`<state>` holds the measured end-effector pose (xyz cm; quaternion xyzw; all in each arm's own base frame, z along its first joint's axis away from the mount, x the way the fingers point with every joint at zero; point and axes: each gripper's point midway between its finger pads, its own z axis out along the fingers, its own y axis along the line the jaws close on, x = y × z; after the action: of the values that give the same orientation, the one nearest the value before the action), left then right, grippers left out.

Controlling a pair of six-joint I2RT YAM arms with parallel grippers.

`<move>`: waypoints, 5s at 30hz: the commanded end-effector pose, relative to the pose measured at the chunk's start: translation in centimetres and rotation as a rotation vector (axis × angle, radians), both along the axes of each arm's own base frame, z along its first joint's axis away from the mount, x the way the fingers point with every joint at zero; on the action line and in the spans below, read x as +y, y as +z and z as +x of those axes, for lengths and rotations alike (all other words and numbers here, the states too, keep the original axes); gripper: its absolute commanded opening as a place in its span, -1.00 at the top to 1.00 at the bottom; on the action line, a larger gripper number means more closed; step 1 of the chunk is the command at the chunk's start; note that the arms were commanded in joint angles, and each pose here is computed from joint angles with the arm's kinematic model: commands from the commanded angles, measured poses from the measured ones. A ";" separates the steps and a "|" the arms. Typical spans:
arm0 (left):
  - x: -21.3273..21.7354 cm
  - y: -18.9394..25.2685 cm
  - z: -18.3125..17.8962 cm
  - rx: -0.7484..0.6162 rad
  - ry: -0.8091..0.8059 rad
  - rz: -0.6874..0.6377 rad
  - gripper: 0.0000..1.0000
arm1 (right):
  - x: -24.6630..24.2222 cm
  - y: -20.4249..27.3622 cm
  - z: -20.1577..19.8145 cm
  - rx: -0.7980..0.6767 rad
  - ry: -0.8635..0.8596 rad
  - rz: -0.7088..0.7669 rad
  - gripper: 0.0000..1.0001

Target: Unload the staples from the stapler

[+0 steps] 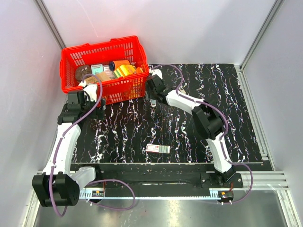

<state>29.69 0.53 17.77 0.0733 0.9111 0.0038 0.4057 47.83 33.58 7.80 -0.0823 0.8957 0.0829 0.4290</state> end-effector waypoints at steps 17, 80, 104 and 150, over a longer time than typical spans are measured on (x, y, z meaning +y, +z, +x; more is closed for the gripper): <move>-0.4 1.1 -0.6 -0.065 -0.024 -0.012 -0.98 | 1.4 -3.9 -2.6 0.019 -0.007 -0.016 -0.36; -0.5 1.6 -2.1 -0.091 -0.084 0.035 -0.98 | 7.3 2.0 -17.2 -0.126 0.119 0.158 0.56; -9.1 -1.5 -3.1 -0.043 -0.473 -0.300 -0.98 | 12.9 13.9 -17.7 -0.068 -0.023 0.832 0.99; -11.0 -4.5 -1.6 -0.041 -0.646 -0.256 0.97 | 13.0 13.2 -20.0 0.036 0.086 0.934 1.00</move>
<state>27.62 -10.94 13.03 0.2726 0.8358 -0.2690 0.3934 26.98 47.14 16.80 0.0825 0.8016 0.4634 0.3687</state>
